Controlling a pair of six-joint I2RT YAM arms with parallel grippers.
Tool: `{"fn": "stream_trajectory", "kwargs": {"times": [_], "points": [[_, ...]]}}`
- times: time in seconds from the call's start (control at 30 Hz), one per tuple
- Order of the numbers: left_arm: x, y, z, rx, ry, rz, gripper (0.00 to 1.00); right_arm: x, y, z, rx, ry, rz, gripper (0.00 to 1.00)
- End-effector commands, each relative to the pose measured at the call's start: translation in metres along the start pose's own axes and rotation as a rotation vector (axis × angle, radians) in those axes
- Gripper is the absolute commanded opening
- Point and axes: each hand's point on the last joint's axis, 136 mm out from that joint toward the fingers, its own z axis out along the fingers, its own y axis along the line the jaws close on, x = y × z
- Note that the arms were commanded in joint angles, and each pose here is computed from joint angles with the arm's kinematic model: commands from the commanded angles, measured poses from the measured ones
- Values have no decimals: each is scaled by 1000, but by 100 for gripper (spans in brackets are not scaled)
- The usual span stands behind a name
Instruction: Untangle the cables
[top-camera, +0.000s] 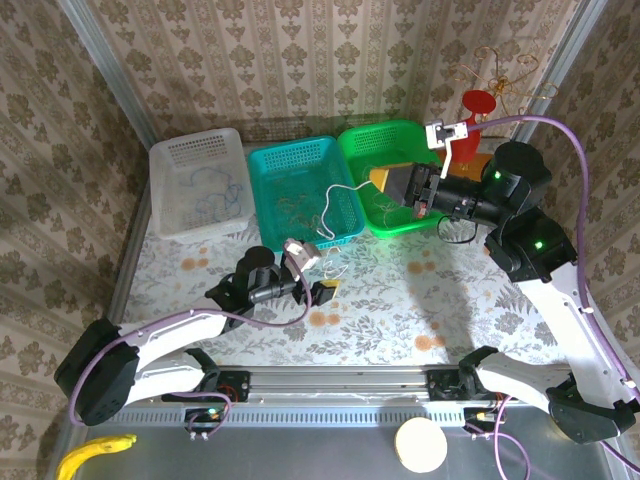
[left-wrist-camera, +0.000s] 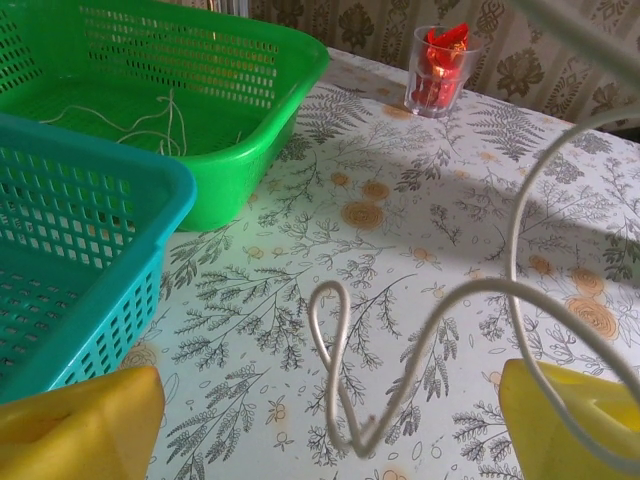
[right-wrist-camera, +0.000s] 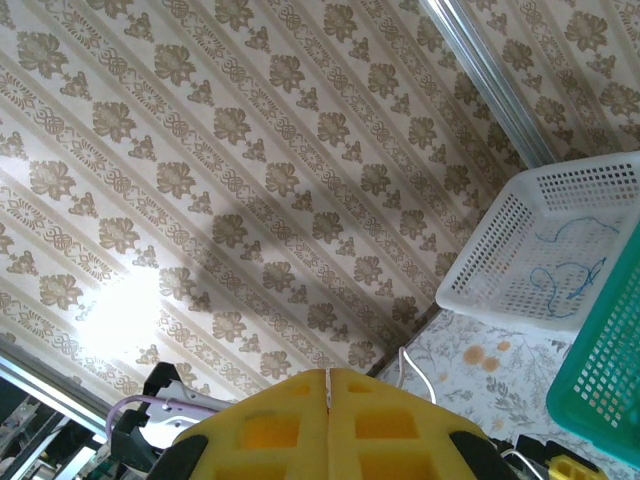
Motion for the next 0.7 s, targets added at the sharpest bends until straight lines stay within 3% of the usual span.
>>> {"fn": "stream_trajectory", "kwargs": {"times": [0.0, 0.67], "points": [[-10, -5, 3, 27, -10, 32, 86, -9, 28, -9, -77, -22, -38, 0], [-20, -6, 16, 50, -43, 25, 58, -10, 33, -9, -91, -31, -27, 0]]}}
